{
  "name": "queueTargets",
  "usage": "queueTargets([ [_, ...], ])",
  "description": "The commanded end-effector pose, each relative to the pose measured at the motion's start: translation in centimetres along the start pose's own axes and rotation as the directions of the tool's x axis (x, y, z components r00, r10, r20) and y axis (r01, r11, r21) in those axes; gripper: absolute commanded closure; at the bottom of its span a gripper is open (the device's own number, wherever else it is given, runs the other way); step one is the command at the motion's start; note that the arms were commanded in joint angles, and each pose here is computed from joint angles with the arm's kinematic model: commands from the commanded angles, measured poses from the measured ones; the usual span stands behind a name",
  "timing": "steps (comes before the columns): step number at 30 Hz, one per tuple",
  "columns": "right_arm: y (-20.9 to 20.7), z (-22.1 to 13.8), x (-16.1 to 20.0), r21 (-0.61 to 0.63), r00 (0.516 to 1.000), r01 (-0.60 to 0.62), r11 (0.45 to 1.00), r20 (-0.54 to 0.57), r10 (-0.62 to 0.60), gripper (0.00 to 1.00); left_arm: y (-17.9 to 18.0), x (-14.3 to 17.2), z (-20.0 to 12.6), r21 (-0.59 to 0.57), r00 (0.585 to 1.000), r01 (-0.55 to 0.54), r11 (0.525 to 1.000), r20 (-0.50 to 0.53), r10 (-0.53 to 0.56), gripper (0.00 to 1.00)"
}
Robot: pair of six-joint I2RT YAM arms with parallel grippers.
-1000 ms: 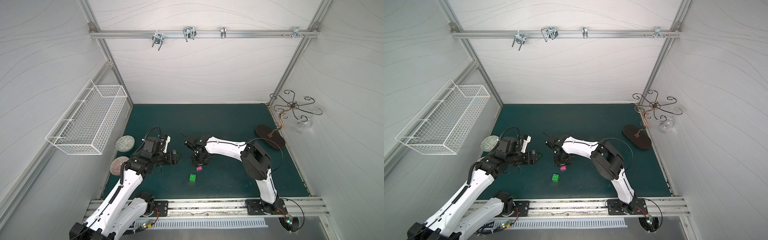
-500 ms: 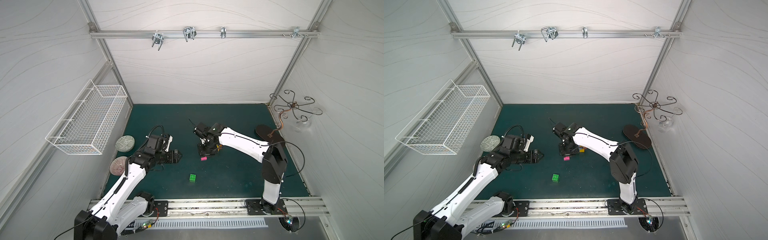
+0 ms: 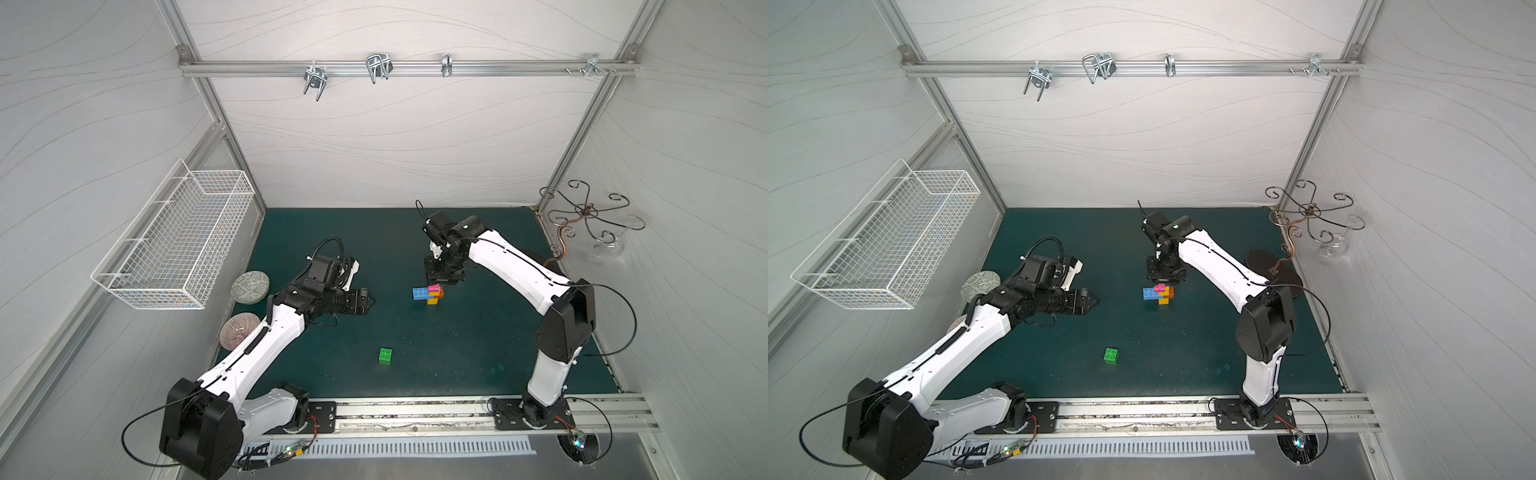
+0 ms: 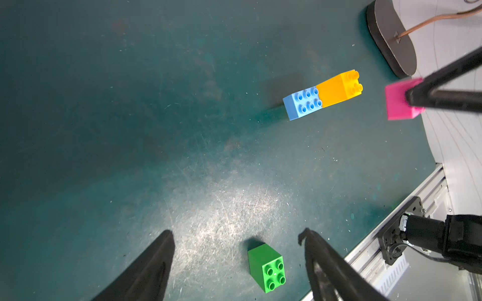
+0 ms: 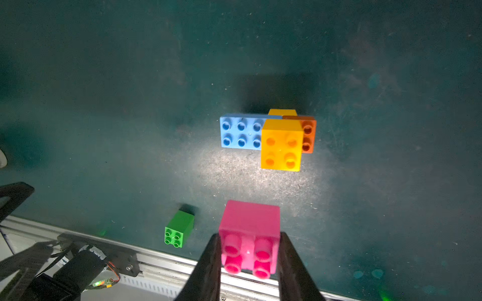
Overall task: Assemble the number 4 with lego
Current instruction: Assemble the lego brick with the lego brick.
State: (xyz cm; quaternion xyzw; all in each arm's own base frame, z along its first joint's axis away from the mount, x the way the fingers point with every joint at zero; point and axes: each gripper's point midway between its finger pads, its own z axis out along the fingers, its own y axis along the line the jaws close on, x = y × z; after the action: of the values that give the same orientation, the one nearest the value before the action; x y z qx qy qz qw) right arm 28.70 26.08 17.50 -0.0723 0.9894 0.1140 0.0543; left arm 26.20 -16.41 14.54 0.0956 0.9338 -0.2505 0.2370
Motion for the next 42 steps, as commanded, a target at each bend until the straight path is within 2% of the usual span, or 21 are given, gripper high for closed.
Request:
queueTargets([
  [1, -1.0, -0.9, -0.4, 0.006, 1.0, 0.025, 1.0, -0.006, -0.025, 0.77, -1.2, -2.4, -0.2, 0.025, 0.996, -0.072, 0.997, 0.061, 0.071, 0.2],
  [10, -1.2, 0.3, -2.1, -0.02, 0.998, 0.043, 0.999, -0.034, -0.043, 0.77, -1.3, -2.1, 0.7, 0.046, 0.994, -0.092, 0.995, 0.056, 0.089, 0.2],
  [42, -2.1, 4.2, -2.0, 0.019, 0.993, 0.063, 0.998, -0.101, -0.061, 0.77, -1.4, -2.0, 1.0, 0.065, 0.995, -0.089, 0.994, 0.056, 0.085, 0.2],
])
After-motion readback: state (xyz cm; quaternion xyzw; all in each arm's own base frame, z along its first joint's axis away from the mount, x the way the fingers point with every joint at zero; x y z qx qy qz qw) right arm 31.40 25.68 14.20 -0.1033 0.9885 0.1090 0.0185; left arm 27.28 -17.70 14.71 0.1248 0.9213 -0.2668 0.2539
